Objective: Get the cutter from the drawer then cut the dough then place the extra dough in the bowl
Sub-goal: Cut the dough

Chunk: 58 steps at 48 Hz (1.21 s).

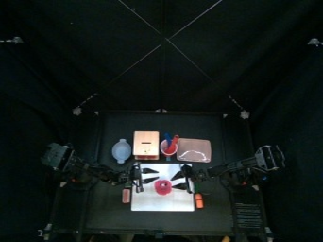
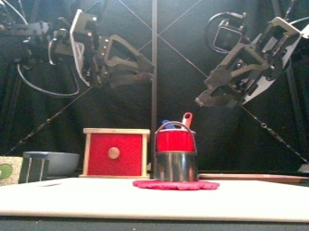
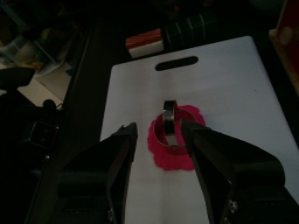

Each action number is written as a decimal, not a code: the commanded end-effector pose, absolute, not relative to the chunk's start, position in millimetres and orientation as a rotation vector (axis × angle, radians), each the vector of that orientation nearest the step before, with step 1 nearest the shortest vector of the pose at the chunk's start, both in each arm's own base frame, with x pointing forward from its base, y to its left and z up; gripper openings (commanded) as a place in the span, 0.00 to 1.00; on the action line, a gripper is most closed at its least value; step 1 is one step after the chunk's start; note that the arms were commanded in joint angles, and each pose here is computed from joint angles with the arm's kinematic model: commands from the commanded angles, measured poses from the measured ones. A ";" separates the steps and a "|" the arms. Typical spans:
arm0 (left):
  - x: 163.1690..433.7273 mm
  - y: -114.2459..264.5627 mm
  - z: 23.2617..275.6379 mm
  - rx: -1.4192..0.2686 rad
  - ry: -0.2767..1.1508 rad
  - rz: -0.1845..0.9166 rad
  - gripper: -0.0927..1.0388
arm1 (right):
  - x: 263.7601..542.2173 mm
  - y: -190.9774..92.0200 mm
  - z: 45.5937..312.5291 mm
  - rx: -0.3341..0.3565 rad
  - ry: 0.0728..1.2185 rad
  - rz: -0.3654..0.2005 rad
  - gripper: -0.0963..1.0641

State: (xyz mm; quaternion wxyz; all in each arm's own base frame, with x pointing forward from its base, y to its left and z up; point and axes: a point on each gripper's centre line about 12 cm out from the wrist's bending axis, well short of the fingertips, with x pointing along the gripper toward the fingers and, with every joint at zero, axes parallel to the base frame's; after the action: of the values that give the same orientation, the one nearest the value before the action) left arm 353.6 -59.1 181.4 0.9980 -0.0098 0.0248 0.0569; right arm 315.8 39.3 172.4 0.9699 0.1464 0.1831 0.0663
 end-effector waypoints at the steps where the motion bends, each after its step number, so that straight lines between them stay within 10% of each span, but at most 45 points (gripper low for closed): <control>1: 355.9 -65.7 175.2 -0.081 -0.019 0.060 0.70 | 315.5 32.5 173.3 0.295 0.295 0.117 0.78; 22: 358.8 -74.8 141.7 -0.089 0.061 -0.009 0.70 | 320.6 24.9 133.9 0.190 0.150 -0.088 0.78; 58: 370.7 -76.1 101.0 -0.052 0.173 -0.012 0.70 | 333.1 67.4 121.4 0.208 0.181 -0.040 0.78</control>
State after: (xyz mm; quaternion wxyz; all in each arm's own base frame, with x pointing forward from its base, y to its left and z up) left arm 364.6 -74.6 94.0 0.9951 -0.0241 0.0964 -0.0031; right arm 327.7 65.5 112.5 0.9889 0.0995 0.1083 -0.0215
